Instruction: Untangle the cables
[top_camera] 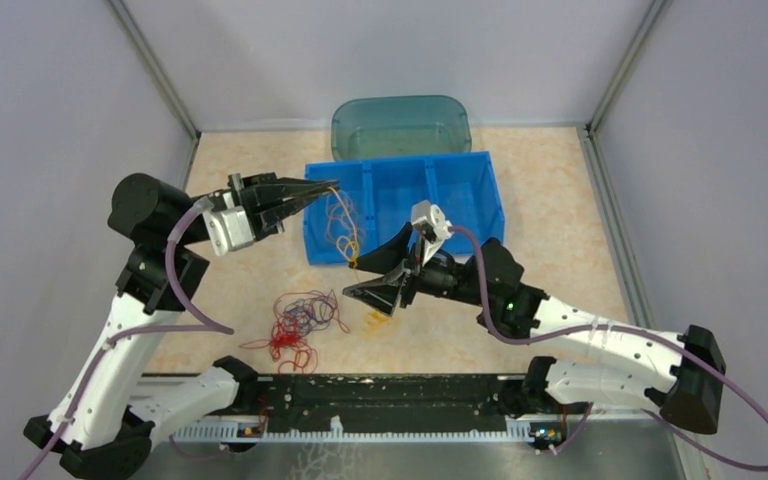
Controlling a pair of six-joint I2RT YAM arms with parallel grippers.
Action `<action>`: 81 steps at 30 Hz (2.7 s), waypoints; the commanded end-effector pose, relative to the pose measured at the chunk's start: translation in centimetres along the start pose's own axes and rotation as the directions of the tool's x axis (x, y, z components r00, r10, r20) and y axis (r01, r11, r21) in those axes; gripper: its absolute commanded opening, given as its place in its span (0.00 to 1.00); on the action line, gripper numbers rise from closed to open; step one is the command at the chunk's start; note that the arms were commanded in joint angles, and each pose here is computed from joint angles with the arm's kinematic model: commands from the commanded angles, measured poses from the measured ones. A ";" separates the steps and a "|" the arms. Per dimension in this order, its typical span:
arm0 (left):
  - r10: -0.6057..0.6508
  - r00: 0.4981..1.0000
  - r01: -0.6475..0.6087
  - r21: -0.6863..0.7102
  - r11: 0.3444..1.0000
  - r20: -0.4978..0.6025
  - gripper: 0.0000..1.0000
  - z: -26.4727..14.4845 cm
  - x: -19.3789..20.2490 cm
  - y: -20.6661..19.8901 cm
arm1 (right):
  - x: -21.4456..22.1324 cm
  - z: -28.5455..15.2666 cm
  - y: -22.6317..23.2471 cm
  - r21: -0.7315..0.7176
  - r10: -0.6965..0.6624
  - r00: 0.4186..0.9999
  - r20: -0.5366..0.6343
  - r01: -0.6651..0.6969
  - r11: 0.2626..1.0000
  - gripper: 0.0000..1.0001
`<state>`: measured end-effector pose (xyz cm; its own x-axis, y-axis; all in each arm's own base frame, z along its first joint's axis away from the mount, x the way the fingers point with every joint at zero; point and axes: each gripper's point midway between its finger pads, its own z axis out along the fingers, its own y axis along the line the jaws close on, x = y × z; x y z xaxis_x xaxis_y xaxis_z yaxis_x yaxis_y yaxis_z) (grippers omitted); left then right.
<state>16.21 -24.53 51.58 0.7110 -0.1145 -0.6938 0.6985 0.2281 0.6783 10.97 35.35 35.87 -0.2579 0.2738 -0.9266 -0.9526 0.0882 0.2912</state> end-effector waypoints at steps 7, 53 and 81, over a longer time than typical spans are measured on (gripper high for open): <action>0.011 0.998 -0.010 -0.011 1.000 0.069 0.00 0.3 -3.2 1.1 | 1.8 1.9 1.2 -0.127 0.142 0.990 0.016 -0.139 0.982 0.48; -0.474 0.875 0.460 -0.133 0.878 -0.101 0.21 -0.4 3.1 -0.9 | 3.0 1.4 -2.8 0.087 0.096 0.994 0.057 -0.100 0.991 0.00; -0.506 0.817 0.495 -0.116 0.861 -0.276 1.00 -3.3 9.8 -7.7 | 2.4 3.5 -8.3 0.479 0.035 0.987 -0.154 0.043 0.877 0.00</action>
<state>12.78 -25.34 38.83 0.0280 0.0089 -0.9996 0.9995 -0.0115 0.0278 16.41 38.63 31.91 -0.3355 0.1604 -0.9283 -0.8498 0.3738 0.3717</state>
